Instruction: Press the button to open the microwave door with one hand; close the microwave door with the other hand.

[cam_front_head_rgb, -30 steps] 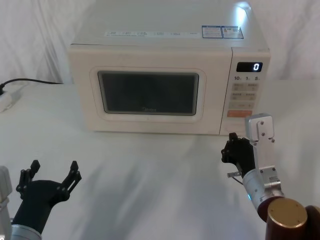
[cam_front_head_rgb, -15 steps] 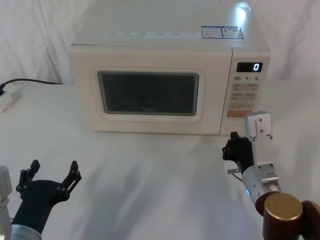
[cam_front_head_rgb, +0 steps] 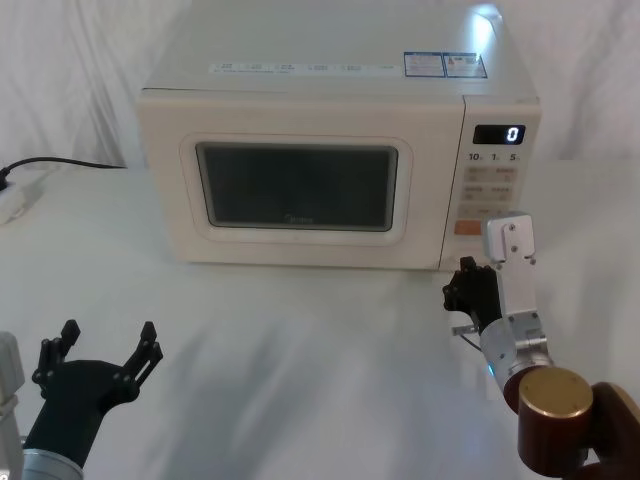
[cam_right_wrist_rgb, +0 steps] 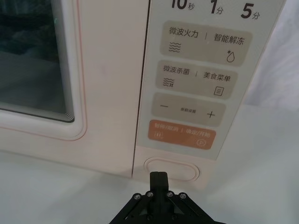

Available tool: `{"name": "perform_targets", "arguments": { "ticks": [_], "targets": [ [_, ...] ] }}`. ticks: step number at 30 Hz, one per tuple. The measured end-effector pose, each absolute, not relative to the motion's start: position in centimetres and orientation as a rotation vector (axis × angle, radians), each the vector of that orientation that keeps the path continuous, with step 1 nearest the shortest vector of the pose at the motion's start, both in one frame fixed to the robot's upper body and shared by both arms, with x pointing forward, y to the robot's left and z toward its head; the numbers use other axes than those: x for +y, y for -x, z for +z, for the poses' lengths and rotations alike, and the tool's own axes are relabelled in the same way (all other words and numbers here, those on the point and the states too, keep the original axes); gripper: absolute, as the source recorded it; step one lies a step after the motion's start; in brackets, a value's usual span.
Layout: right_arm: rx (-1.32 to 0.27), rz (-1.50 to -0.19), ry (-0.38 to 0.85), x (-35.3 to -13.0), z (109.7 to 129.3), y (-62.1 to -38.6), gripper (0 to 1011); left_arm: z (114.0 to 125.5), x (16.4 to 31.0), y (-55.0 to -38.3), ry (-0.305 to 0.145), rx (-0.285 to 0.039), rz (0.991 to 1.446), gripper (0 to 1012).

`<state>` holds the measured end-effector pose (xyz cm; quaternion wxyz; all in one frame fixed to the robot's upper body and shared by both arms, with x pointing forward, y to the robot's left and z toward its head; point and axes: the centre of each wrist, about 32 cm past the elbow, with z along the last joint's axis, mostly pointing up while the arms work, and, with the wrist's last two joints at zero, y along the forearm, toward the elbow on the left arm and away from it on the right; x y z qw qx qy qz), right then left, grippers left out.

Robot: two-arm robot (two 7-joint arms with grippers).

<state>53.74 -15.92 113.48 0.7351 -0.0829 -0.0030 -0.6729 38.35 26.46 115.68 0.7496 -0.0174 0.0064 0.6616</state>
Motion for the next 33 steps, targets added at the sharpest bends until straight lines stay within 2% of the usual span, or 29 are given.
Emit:
{"name": "perform_targets", "arguments": {
  "ticks": [11, 33],
  "targets": [
    [-0.022, -1.507, 0.205, -16.1, 113.5, -54.9, 0, 115.7, 26.5, -38.4, 0.038, 0.014, 1.446, 1001],
    [-0.032, -1.533, 0.232, -16.0, 113.5, -55.3, 0, 115.7, 26.5, -38.4, 0.038, 0.014, 1.446, 1001]
  ]
}}
